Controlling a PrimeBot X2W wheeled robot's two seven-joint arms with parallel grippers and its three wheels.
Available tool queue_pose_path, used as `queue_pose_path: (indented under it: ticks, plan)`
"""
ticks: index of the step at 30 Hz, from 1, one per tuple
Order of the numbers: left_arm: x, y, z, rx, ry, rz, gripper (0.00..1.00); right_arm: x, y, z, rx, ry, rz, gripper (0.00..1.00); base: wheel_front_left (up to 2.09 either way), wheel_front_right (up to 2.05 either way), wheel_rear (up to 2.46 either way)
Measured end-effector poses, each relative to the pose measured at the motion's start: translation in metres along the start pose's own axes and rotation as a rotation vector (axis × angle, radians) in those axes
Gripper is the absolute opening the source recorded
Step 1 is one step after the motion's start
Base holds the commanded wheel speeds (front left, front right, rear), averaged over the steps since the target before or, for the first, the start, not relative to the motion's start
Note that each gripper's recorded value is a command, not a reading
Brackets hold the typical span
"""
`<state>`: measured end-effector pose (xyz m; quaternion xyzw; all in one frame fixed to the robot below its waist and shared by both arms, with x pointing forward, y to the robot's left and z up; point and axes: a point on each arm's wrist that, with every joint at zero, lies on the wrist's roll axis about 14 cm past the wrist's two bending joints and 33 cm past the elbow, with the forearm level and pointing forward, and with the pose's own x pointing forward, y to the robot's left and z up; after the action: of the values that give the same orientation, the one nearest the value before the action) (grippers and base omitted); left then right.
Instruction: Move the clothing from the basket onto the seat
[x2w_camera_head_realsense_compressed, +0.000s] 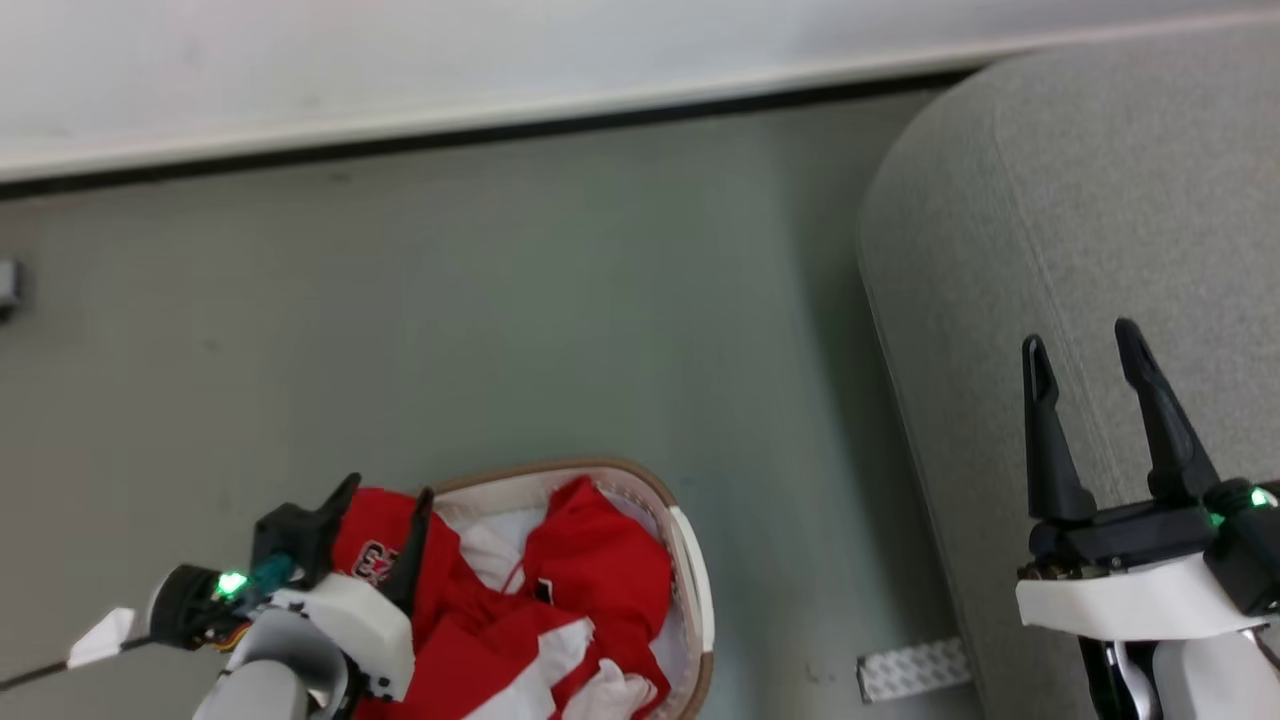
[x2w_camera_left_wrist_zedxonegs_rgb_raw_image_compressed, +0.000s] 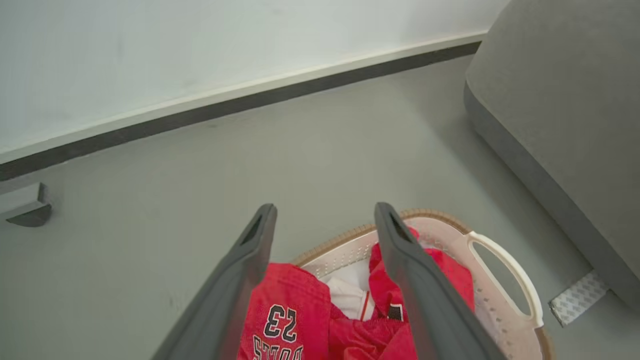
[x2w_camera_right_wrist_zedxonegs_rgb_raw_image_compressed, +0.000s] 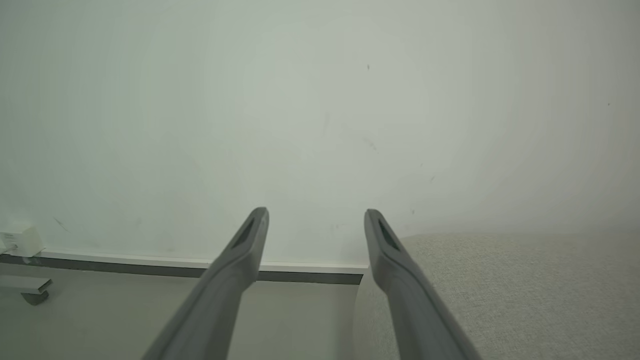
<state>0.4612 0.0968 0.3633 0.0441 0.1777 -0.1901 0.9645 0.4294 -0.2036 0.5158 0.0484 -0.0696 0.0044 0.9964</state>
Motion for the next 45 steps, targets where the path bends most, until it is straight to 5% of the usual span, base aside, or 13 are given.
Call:
queue_pose_path:
  ticks: [16, 30, 35, 36, 37, 38, 39, 45]
  plan:
    - [0.036, -0.080, -0.155, 0.026, 0.525, -0.336, 1.00, 0.014, -0.045, -0.045, 0.009, 0.095, -0.120, 1.00, 0.00, 0.00, 0.00]
    - [0.017, -0.073, -0.257, 0.099, 0.966, -0.436, 1.00, 0.006, -0.069, -0.087, 0.014, 0.202, -0.195, 1.00, 0.00, 0.00, 0.00]
    - [0.009, -0.075, -0.279, 0.047, 1.085, -0.428, 1.00, 0.009, -0.073, -0.100, 0.010, 0.227, -0.200, 1.00, 0.00, 0.00, 0.00]
    - [0.012, -0.075, -0.281, 0.042, 1.089, -0.427, 0.95, 0.010, -0.073, -0.102, 0.009, 0.230, -0.199, 1.00, 0.00, 0.00, 0.00]
    - [0.013, -0.075, -0.282, 0.041, 1.091, -0.427, 0.46, 0.011, -0.073, -0.104, 0.009, 0.230, -0.199, 1.00, 0.00, 0.00, 0.00]
    - [0.014, -0.076, -0.282, 0.041, 1.093, -0.431, 0.09, 0.012, -0.073, -0.105, 0.009, 0.231, -0.197, 1.00, 0.00, 0.00, 0.00]
    - [0.014, -0.078, -0.282, 0.033, 1.092, -0.432, 0.00, 0.012, -0.073, -0.106, 0.010, 0.233, -0.196, 1.00, 0.00, 0.00, 0.00]
    - [0.023, -0.085, -0.266, -0.027, 1.022, -0.416, 0.00, 0.013, -0.073, -0.101, 0.017, 0.220, -0.198, 1.00, 0.00, 0.00, 0.00]
